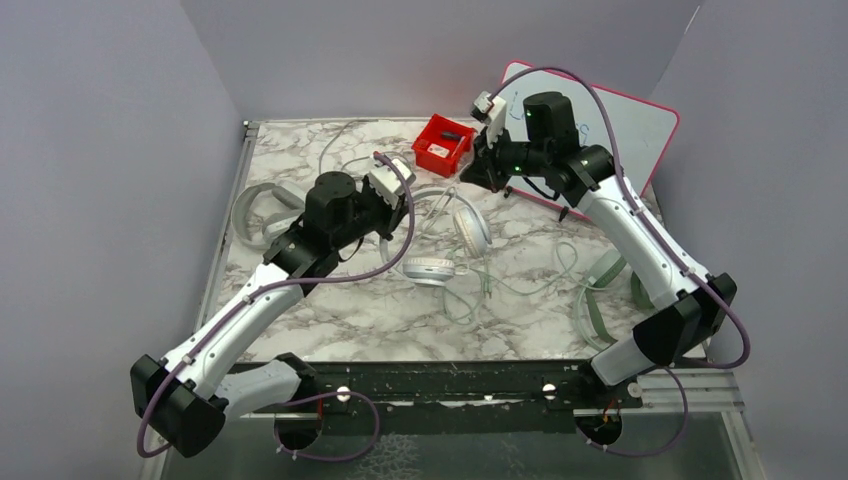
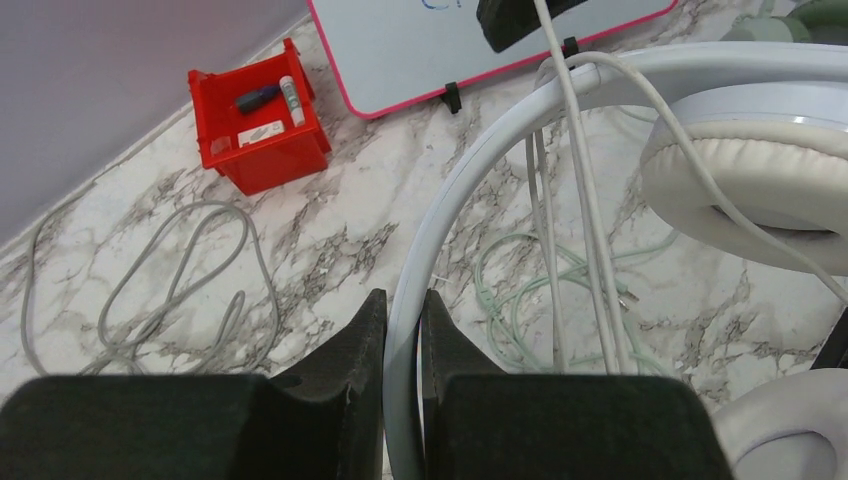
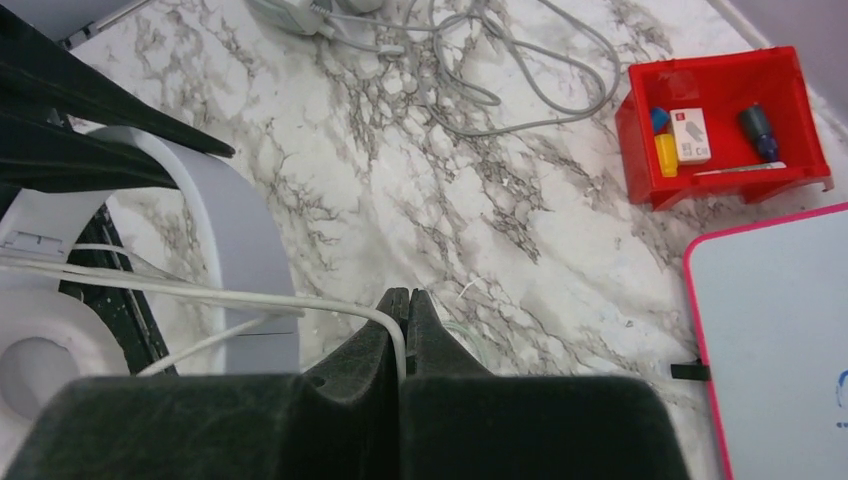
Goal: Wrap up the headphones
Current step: Wrap the headphones cable around the headphones.
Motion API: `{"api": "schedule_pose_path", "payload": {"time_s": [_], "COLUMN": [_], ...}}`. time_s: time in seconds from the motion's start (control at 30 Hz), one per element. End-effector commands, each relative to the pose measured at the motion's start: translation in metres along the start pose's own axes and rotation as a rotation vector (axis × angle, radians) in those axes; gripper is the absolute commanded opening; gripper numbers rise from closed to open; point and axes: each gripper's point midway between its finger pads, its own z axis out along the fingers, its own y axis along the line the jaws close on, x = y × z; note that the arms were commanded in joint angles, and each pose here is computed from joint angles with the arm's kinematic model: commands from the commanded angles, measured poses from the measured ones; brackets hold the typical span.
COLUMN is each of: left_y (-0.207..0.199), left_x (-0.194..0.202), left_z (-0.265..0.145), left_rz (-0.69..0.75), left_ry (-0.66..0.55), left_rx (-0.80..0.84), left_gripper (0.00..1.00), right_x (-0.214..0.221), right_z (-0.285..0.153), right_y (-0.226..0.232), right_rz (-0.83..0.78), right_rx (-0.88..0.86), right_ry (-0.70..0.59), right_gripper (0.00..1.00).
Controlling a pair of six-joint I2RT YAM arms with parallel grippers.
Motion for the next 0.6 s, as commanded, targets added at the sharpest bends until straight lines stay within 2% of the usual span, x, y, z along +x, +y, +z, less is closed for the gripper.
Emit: {"api": "schedule_pose_path", "payload": {"time_s": [0.0, 0.3, 0.5, 0.57], "left_y": [-0.011, -0.011, -0.007, -0.006], "left_x": [-0.028, -0.067, -0.087, -0.09], "left_z": [-0.015, -0.034, -0.037, -0.037], "left_rz": [0.019, 0.007, -0.053, -0.112], "left_ry": [-0.107, -0.274, -0.362, -0.393], "left_rx": [0.047, 0.032, 0.006, -0.004], "left_gripper": [0.0, 0.0, 0.0, 0.0], "right_x": [-0.006, 0.001, -0.004, -0.007], "right_z": [0.003, 0.007, 0.005, 0.002], "right_y": [-0.002, 0.028, 0.055, 0.063], "right_rz": [0.003, 0.142, 0.314, 0.354], "right_rx": [-0.051, -0.312, -0.482, -0.533], "right_ry": [-0.068, -0.114, -0.157, -0.172], "right_gripper": [0.0, 0.0, 0.0, 0.01]}}
